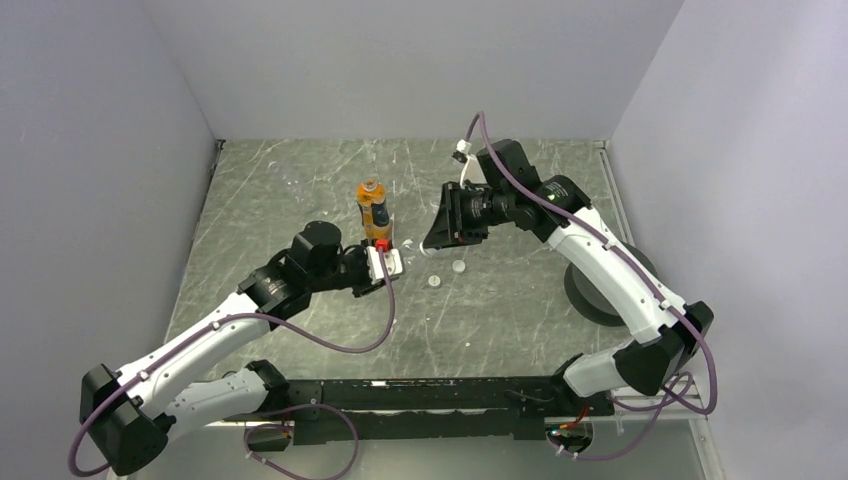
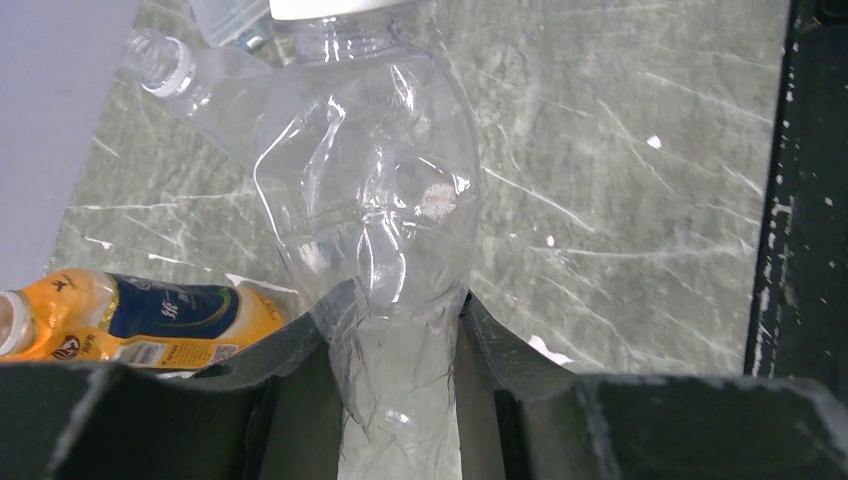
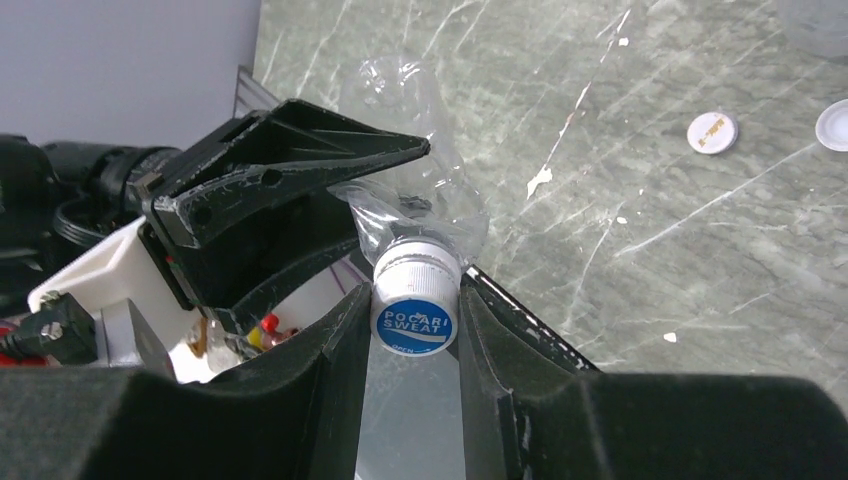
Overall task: Screw on the bottle caps
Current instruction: Screw the bottle cap onto the plastic bottle.
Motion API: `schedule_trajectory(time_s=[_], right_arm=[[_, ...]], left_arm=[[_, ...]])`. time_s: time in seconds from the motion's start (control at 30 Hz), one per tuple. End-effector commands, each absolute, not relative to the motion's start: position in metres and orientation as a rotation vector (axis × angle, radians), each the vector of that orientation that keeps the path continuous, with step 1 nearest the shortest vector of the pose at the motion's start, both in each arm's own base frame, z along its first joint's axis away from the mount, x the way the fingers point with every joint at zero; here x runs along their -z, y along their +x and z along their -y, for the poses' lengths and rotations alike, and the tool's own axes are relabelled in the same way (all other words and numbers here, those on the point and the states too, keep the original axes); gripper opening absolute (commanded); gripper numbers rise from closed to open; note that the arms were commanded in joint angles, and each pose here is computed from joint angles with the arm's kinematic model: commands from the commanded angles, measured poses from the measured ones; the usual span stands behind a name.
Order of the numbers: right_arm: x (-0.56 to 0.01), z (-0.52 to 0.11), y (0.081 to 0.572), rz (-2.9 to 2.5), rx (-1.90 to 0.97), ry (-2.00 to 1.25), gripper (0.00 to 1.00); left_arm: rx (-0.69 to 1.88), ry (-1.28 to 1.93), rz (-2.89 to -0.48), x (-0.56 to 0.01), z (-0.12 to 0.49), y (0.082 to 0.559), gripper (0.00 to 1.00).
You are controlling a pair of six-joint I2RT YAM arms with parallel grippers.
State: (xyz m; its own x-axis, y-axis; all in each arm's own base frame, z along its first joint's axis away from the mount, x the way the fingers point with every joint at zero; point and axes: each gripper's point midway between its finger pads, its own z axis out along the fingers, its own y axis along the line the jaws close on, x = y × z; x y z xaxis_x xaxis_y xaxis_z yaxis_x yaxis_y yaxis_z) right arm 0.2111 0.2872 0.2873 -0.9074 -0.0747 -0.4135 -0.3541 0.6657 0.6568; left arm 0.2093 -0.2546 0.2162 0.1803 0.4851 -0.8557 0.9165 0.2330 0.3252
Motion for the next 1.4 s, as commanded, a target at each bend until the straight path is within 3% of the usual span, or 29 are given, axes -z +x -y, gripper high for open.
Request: schedule_trajectory(time_s=[0.0, 0.2, 0.77, 1.27, 1.37], right_arm=[[-0.295, -0.307, 0.197, -2.603, -1.226, -0.245, 0.28], [-0.299, -0.318, 0.203, -2.613, -1.279, -0.156, 0.28], [-0.282, -0.311, 0.216, -2.76, -1.064, 0.039, 0.28], [-0.291, -0.302, 0.224, -2.77, -0.941, 0.041, 0.46], [-0.297, -0.299, 0.227, -2.752, -0.914, 0.033, 0.53]], left_arm=[[0.483, 1.131, -1.122, -0.32, 0.281, 0.239, 0.0], [0.495, 1.042, -1.082, -0.327, 0.29, 0.244, 0.0], [0.492, 0.962, -1.128, -0.293, 0.307, 0.25, 0.0], [0.566, 0.976, -1.207, -0.246, 0.314, 0.241, 0.0], [0.575, 0.99, -1.227, -0.236, 0.314, 0.239, 0.0]])
